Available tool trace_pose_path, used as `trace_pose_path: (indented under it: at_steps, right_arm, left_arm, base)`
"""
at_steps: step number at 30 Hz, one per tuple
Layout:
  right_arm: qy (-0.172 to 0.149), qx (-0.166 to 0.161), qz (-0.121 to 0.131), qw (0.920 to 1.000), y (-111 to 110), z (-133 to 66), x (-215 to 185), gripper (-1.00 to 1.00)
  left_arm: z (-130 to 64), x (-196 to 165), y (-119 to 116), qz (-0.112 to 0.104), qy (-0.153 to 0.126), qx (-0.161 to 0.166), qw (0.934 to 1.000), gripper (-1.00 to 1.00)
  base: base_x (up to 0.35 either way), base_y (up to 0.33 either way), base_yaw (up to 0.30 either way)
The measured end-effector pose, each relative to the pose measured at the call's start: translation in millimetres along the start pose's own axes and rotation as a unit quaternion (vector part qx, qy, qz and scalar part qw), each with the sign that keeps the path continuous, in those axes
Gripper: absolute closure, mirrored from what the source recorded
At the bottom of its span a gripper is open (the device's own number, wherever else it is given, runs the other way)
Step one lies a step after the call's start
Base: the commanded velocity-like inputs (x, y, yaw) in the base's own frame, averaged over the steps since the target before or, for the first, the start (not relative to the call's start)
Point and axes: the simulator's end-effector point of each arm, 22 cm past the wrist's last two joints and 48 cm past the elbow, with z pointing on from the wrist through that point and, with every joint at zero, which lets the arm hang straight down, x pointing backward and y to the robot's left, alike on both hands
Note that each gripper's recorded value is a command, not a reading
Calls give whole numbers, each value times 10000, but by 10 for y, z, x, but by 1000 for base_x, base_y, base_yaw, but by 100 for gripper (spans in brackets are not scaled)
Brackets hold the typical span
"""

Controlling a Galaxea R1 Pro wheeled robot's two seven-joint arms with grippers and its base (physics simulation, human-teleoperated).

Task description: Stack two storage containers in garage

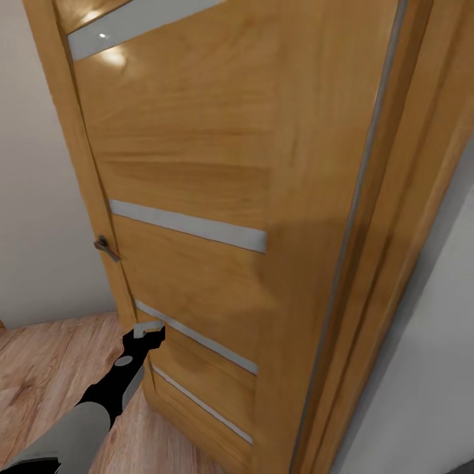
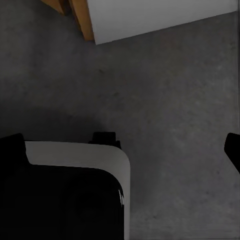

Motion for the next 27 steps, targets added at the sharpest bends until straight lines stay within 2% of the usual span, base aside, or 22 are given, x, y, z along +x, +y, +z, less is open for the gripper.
trace_pose_path:
  at_steps: [2,13,27]
  right_arm:
    - [-3,-1,-2,10000,1,0,-3,-100]
    - [-25,0,-1,10000,0,0,-20,-100]
    - [-30,1,3,10000,-1,0,-24,-100]
  left_arm:
    - [-1,-1,55,-26,0,-78,10000,-100]
    - [-9,-29,44,-37,-21,-58,10000,-100]
    - [-10,-39,5,2,-33,8,10000,-100]
  base:
    - [0,0,-242]
    - [0,0,-244]
    - [0,49,-34]
